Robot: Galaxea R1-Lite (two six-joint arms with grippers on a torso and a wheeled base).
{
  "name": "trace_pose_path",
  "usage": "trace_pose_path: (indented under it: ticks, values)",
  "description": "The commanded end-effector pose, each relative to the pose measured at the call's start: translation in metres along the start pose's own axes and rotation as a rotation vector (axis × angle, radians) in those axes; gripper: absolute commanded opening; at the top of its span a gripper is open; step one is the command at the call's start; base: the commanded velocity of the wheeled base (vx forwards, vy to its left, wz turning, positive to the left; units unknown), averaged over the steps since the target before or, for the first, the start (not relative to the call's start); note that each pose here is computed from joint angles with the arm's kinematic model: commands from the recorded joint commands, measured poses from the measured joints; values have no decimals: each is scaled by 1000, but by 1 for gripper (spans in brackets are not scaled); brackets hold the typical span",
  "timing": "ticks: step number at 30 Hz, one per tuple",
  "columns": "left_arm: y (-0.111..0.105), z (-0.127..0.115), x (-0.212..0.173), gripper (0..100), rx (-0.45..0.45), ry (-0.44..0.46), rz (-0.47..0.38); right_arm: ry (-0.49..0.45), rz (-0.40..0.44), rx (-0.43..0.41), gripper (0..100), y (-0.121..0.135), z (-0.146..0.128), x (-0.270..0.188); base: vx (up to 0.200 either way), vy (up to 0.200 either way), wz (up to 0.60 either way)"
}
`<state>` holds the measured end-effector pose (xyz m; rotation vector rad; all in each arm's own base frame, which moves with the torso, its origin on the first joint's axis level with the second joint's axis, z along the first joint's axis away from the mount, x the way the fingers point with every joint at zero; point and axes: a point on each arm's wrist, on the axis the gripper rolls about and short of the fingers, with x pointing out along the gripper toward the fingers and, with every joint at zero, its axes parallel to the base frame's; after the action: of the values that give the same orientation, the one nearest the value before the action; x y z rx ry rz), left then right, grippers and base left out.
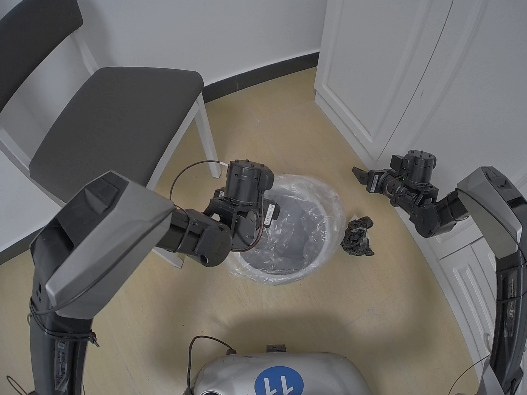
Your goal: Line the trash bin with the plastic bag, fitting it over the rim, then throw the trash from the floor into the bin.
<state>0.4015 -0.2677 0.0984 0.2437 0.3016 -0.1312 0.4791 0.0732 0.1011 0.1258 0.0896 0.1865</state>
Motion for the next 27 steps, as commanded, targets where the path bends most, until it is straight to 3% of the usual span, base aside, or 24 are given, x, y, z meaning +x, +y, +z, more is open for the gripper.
trace_pose_path:
  ticks: [1,7,14,21,27]
  values:
    - [18,13,-11,100,-35,-23,16,-22,14,3,100,5,3,0,0,0,0]
    - [31,-4,-6,100,-74,-34,53,-55,30,33,100,12,16,-4,0,0,0]
    - [59,-24,2,100,-142,-83,116,-63,113,166,100,50,34,-18,0,0,0]
    - [62,-41,11,100,-234,-57,128,35,178,218,100,82,12,-17,0,0,0]
    - [64,-47,20,100,-270,-66,141,71,175,217,100,88,-14,-3,0,0,0]
